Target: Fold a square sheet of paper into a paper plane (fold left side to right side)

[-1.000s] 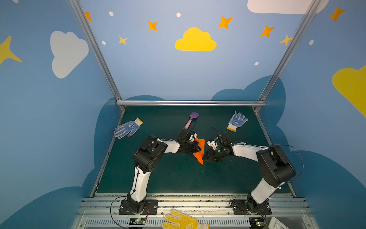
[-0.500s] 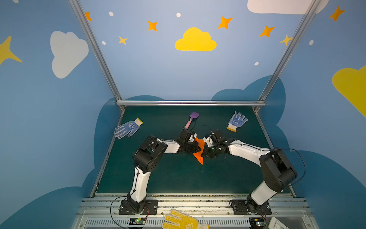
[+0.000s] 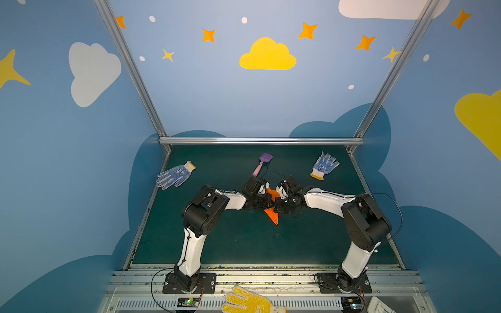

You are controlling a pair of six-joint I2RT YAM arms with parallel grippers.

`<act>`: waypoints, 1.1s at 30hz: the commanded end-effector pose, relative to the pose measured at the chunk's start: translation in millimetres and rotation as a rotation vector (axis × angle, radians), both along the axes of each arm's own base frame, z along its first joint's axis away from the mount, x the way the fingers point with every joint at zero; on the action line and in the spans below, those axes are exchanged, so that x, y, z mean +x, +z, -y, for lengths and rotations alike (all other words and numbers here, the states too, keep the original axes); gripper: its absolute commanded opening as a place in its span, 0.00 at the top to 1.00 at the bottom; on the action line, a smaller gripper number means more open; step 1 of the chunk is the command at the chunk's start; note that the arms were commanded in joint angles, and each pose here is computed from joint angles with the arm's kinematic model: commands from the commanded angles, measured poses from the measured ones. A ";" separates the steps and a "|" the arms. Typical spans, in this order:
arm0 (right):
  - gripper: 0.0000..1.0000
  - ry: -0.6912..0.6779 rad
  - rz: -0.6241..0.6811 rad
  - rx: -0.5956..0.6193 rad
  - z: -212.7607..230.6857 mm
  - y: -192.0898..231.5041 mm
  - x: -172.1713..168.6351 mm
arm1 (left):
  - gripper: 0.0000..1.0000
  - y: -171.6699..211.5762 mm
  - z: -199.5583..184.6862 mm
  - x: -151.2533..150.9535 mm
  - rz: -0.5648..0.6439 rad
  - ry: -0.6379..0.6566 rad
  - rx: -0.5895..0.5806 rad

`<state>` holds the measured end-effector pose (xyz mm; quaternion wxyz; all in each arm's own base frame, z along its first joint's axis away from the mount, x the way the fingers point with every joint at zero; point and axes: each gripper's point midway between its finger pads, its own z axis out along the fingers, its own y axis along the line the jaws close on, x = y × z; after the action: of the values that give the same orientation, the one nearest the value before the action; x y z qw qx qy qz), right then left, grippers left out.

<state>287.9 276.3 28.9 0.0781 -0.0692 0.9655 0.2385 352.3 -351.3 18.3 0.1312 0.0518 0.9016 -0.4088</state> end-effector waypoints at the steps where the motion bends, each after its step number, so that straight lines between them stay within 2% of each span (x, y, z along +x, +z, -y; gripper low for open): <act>1: 1.00 0.008 -0.008 -0.026 1.6 -7.0 -1.5 | 0.96 -36.5 -22.5 -15.3 -0.076 0.025 0.119; 11: 1.00 -0.007 -0.053 -0.085 18.3 -26.6 -26.9 | 0.96 -37.2 -22.1 -15.7 -0.078 0.027 0.117; 17: 1.00 -0.040 -0.055 -0.096 32.0 -16.4 -40.5 | 0.96 -36.5 -23.3 -14.8 -0.079 0.037 0.120; 24: 1.00 -0.174 -0.020 0.012 25.3 23.3 -32.6 | 0.96 -39.5 -27.4 -14.9 -0.096 0.084 0.118; 29: 1.00 -0.347 -0.037 0.134 7.6 30.8 -15.5 | 0.96 -43.9 -30.3 -15.7 -0.107 0.104 0.126; 33: 1.00 -0.448 -0.035 0.167 -3.8 27.7 -3.5 | 0.96 -47.5 -31.3 -16.3 -0.117 0.106 0.131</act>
<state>274.1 271.4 60.4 0.1097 0.0963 0.9480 0.2829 352.7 -350.2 17.7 0.1355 0.0278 0.8987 -0.4162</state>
